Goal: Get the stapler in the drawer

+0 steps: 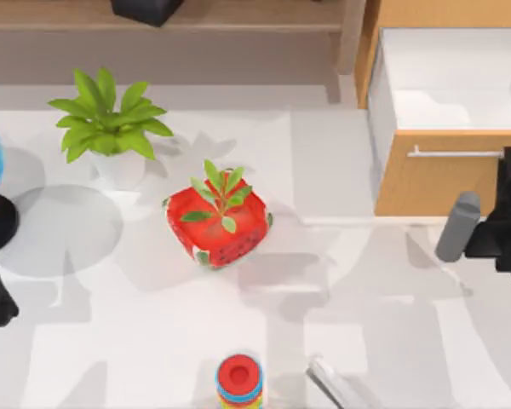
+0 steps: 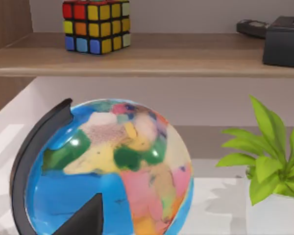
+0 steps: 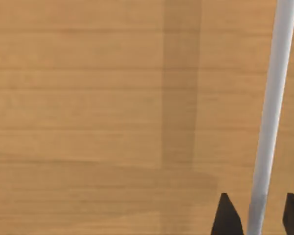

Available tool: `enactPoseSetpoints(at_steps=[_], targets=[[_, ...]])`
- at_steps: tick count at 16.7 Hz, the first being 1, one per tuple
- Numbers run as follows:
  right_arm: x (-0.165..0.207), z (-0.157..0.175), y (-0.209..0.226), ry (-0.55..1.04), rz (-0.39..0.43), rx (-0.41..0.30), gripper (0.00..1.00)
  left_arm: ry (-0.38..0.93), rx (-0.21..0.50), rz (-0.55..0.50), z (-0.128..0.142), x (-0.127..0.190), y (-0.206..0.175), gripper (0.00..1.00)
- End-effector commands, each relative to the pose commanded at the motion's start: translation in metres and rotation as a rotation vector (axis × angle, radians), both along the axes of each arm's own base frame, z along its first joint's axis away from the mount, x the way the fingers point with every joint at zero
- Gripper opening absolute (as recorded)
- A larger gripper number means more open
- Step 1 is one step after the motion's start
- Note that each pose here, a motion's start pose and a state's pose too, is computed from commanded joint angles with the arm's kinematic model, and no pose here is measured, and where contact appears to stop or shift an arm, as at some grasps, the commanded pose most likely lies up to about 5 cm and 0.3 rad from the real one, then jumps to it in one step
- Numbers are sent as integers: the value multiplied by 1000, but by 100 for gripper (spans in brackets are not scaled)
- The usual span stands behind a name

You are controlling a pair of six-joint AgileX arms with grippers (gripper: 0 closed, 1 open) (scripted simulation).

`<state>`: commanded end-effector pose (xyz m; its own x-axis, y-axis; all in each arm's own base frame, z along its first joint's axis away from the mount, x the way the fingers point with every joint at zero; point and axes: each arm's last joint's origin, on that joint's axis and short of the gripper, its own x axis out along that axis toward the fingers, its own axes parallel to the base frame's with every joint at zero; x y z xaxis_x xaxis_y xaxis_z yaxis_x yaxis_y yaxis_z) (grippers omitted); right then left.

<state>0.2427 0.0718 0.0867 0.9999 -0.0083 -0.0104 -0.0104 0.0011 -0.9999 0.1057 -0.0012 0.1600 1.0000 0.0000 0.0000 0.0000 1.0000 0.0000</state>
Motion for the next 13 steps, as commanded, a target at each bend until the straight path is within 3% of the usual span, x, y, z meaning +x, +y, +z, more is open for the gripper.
enactPoseSetpoints(at_steps=[6, 13], targets=[[0, 0, 0, 0, 0, 0, 98, 0, 0, 0, 0, 0, 0, 100], [0, 0, 0, 0, 0, 0, 100, 0, 0, 0, 0, 0, 0, 100]])
